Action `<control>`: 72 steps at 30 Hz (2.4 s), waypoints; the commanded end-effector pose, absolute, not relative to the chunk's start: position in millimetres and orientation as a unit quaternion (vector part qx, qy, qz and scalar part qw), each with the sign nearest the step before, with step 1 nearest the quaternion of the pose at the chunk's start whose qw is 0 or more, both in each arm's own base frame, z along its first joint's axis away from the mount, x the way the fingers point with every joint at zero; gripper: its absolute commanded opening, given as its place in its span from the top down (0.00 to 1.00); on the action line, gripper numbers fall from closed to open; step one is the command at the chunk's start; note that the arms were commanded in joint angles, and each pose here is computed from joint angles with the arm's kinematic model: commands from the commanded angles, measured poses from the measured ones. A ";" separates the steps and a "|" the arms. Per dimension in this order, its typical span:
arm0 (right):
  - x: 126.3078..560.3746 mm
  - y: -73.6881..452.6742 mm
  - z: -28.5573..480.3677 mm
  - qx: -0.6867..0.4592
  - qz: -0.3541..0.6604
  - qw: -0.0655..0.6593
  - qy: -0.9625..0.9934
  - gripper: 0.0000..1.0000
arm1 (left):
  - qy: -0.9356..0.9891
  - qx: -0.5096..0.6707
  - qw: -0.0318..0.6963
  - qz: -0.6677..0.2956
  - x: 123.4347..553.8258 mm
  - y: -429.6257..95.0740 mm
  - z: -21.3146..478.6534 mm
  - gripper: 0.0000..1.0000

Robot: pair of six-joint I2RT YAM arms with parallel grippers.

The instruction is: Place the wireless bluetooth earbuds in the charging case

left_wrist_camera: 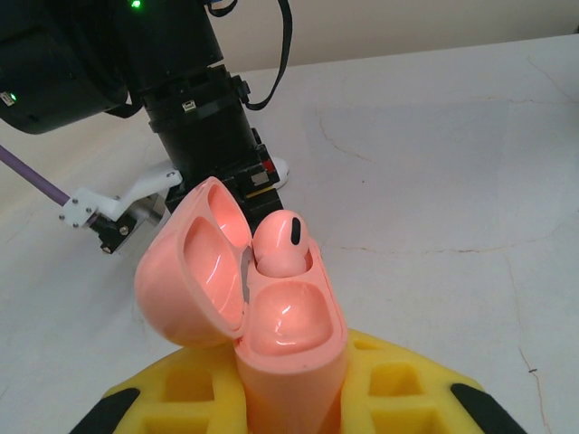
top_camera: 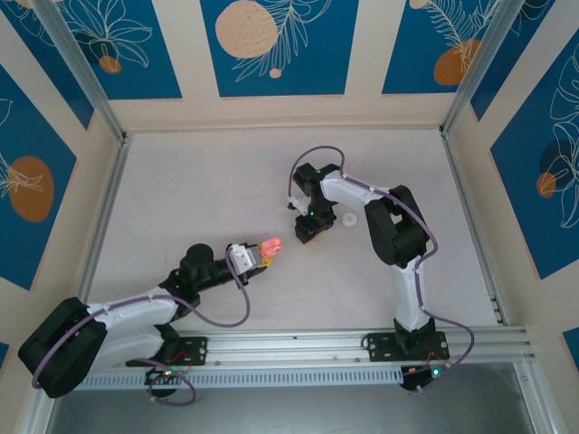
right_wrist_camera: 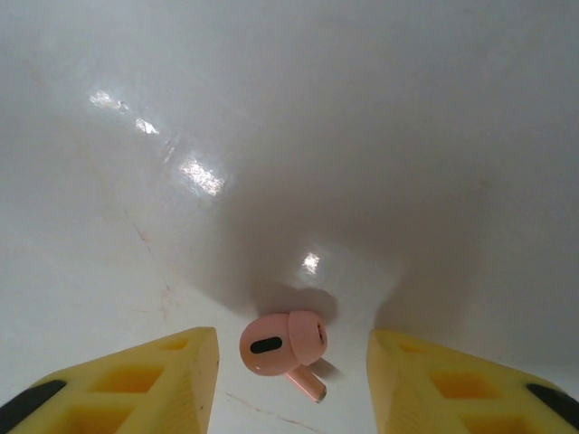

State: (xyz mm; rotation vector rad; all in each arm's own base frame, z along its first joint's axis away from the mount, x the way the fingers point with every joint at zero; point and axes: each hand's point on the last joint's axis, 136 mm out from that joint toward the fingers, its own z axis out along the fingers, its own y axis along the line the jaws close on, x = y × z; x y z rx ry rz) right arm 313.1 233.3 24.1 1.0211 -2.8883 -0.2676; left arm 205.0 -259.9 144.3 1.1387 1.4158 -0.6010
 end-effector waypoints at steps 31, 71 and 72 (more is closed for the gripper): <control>322.9 240.9 44.8 0.279 -0.123 -0.025 -0.952 0.74 | 0.600 0.491 0.579 -0.253 208.5 -265.3 143.4 0.88; 331.0 261.4 182.2 0.030 -0.395 -0.325 -0.858 0.74 | 0.611 0.364 0.655 -0.256 258.0 -284.4 167.6 0.91; 330.1 262.6 185.3 0.031 -0.398 -0.328 -0.856 0.74 | 0.611 0.360 0.658 -0.255 259.6 -284.5 168.8 0.91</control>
